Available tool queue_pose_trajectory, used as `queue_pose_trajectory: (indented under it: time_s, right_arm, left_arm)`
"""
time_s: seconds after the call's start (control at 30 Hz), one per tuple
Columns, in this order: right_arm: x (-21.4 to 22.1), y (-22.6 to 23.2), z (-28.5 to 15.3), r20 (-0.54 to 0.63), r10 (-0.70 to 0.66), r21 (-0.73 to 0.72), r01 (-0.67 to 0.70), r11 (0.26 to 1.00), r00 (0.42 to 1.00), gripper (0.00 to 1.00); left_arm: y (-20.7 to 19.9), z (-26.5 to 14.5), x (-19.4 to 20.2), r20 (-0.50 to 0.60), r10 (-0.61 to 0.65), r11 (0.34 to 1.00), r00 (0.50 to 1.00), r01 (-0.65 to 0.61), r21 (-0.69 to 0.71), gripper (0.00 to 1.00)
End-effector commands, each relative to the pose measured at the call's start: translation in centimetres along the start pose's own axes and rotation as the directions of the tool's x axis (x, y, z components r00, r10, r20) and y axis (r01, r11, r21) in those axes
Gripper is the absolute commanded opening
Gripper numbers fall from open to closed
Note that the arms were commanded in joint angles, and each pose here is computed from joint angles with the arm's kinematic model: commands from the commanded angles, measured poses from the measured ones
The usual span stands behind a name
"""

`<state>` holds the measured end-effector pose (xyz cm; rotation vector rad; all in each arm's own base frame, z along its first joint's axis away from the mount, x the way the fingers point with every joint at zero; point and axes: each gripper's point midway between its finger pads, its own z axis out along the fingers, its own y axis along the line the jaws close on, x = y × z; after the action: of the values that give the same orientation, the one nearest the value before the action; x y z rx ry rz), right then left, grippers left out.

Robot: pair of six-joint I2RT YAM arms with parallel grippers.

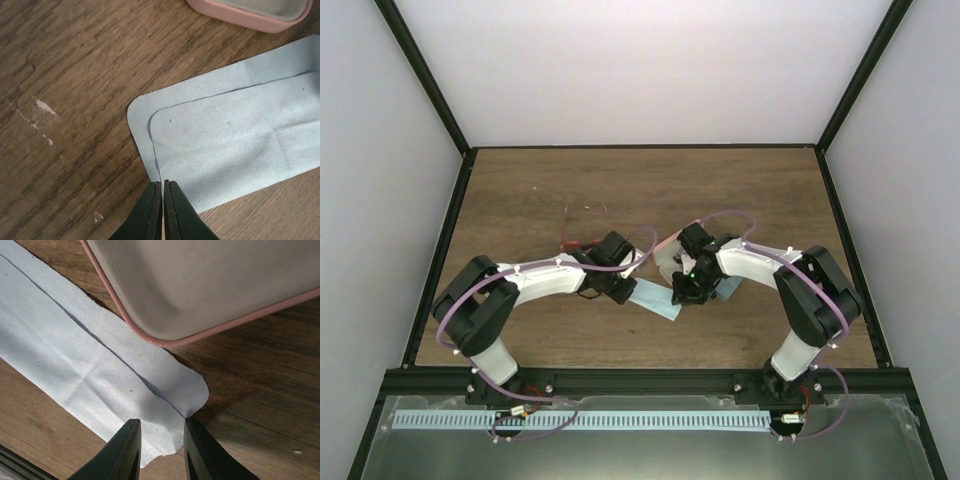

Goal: Organize the sunglasses
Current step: Fold the glasses cleaning cloth at the center of the board.

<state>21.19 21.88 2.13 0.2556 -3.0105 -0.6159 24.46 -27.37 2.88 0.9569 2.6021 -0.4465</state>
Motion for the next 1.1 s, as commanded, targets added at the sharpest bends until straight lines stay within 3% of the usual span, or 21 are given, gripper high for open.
queue_pose_trajectory:
  time_s: [0.0,0.13,0.2,0.47,0.57,0.7,1.07]
  right_arm:
    - [-0.4,0.3,0.2,0.006,-0.007,0.004,0.007,1.0,1.0,0.22]
    - [-0.5,0.3,-0.1,0.013,-0.008,0.012,0.008,1.0,1.0,0.04]
    - [-0.7,0.4,-0.4,0.021,-0.012,0.017,0.011,1.0,1.0,0.01]
    - [-0.9,0.8,-1.6,0.032,-0.004,0.025,0.004,1.0,0.999,0.01]
    - [-0.5,0.8,-1.5,0.024,0.003,0.014,-0.003,1.0,1.0,0.12]
    - [0.0,0.7,-1.3,0.013,0.007,0.005,-0.007,1.0,1.0,0.17]
    - [1.0,-0.2,0.1,-0.022,0.021,0.009,-0.021,1.0,1.0,0.17]
  left_arm:
    - [-0.2,-0.6,-0.2,0.021,0.002,1.0,1.0,-0.002,0.014,0.04]
    - [-0.2,-0.6,-0.3,0.024,0.001,1.0,1.0,-0.001,0.013,0.04]
    - [-0.2,-0.6,-0.3,0.024,-0.001,1.0,1.0,0.001,0.012,0.04]
    - [-0.1,-0.5,-0.4,0.025,-0.001,1.0,1.0,0.001,0.01,0.04]
    - [-0.1,-0.5,-0.4,0.027,0.001,1.0,1.0,-0.001,0.01,0.04]
    - [-0.1,-0.5,-0.4,0.025,0.0,1.0,1.0,0.0,0.01,0.04]
    - [-0.1,-0.6,0.0,0.02,0.002,1.0,1.0,-0.002,0.008,0.04]
